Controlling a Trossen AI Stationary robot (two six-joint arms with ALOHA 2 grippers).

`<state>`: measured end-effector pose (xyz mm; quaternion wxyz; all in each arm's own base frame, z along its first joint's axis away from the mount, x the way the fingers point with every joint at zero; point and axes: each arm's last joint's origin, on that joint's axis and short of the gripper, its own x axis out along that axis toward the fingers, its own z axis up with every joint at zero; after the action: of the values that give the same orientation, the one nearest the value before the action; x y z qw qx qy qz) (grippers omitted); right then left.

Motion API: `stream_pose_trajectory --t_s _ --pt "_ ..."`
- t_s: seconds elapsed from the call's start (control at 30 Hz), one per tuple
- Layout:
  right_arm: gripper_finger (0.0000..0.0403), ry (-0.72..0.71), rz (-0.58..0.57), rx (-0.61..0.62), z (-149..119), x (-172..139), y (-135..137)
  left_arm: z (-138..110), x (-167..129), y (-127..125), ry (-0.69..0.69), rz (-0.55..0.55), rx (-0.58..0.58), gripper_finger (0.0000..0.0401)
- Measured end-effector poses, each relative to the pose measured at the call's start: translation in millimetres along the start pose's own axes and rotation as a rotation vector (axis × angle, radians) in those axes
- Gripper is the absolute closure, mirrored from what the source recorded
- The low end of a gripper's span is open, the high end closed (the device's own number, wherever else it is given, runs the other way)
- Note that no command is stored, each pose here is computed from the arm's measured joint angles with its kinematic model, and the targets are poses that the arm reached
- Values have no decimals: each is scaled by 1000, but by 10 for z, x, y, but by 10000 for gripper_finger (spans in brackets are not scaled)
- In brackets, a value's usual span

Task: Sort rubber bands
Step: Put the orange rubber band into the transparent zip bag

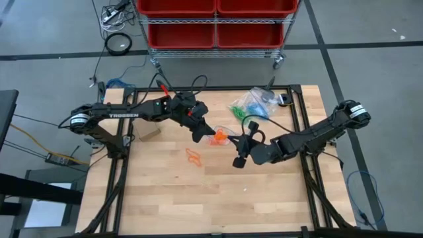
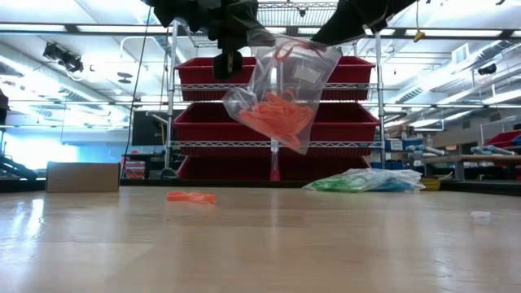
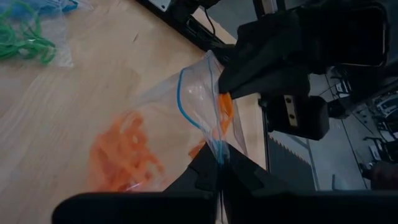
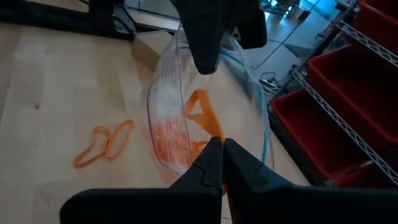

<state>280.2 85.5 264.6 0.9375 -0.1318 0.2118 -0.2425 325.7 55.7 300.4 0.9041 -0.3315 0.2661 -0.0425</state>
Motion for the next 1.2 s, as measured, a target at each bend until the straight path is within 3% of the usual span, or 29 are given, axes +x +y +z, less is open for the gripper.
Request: stream_pose_trajectory --t_s 0.13,0.47,0.63,0.73,0.87,1.0,1.2 --pt "372 -4 -2 -4 1 -18 15 0 0 0 0 0 0 384" --pt "250 -45 -7 13 28 -129 102 0 0 0 0 0 0 384" --pt "240 -81 186 40 36 -277 304 0 0 0 0 0 0 384" --pt "243 -37 302 50 -127 -243 516 2 0 -1 -2 -1 1 384" --pt "246 25 339 47 -410 -36 846 6 0 -3 -6 -1 4 384" --pt "246 -22 345 58 -589 304 1088 6 0 -2 -6 -1 4 384" --pt "249 41 327 104 -931 901 1081 6 0 -3 -7 -1 4 384"
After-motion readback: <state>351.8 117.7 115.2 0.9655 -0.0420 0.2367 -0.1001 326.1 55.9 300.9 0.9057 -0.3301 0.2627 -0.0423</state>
